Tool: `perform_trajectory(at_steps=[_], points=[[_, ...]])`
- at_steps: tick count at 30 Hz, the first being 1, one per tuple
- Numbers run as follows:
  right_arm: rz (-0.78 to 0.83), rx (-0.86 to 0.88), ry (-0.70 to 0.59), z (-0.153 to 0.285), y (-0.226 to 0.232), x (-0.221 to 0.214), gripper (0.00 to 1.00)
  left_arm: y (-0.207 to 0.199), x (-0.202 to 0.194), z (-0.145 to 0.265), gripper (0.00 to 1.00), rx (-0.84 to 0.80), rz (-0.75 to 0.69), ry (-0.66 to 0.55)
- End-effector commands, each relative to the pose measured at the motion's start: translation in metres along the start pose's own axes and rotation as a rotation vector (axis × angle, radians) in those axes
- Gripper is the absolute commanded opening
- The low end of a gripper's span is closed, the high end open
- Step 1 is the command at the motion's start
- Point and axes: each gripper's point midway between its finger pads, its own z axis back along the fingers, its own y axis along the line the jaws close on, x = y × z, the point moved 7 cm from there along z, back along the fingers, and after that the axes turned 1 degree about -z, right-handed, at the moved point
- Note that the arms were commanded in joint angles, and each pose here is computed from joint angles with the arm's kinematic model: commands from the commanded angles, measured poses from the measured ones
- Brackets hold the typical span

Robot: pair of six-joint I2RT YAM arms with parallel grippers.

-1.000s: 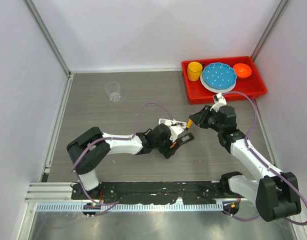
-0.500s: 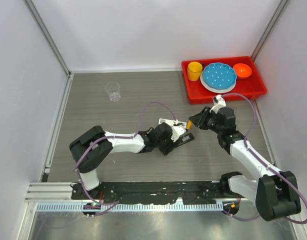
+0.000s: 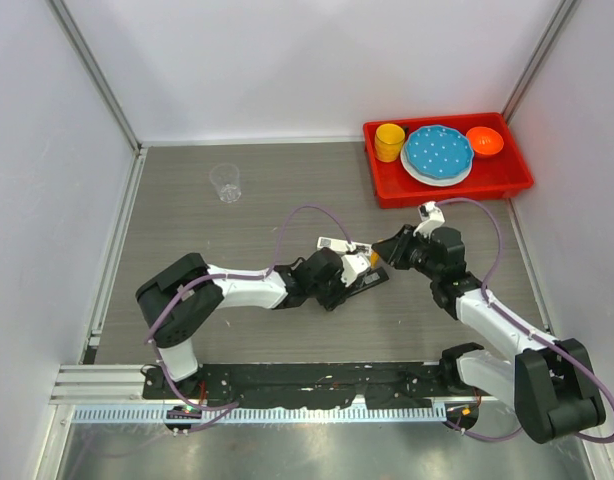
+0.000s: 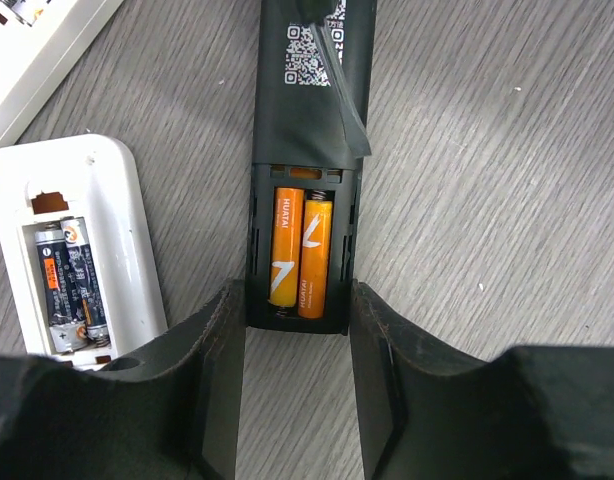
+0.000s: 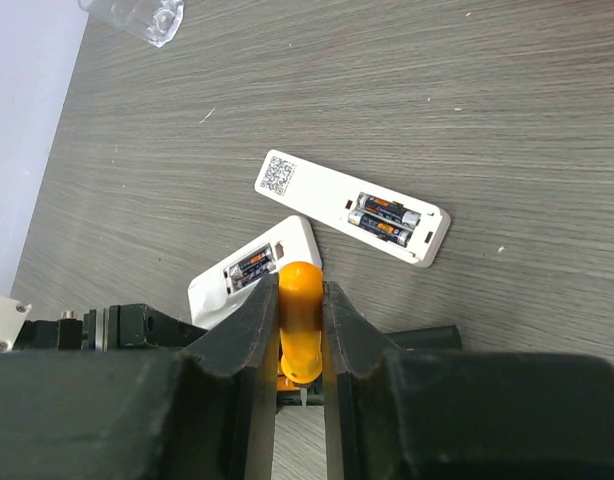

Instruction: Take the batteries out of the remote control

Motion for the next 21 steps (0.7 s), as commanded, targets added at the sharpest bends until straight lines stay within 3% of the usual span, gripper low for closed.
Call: perform_trajectory(at_steps=[1,4,8,11,14,21], points=[[0.024,0.052,-0.086,-0.003,0.011,0.010,0.01,-0.015,-0.009,0.006,0.27,-0.088,0.023,0.036],[0.024,0.069,-0.090,-0.006,0.012,0.005,0.01,-0.018,-0.005,0.002,0.29,-0.104,0.032,0.032],[-0.009,0.090,-0.110,-0.009,0.014,0.006,0.01,-0.016,-0.004,0.002,0.54,-0.086,0.032,0.045],[-0.006,0.073,-0.108,-0.010,0.011,0.006,0.01,-0.014,-0.010,0.007,0.62,-0.071,0.033,0.054],[0.005,0.058,-0.109,-0.009,0.011,0.007,0.01,-0.014,-0.012,0.011,0.66,-0.066,0.025,0.052],[0.032,0.037,-0.117,-0.005,0.009,0.008,0.01,-0.012,-0.014,0.010,0.65,-0.054,0.008,0.077]])
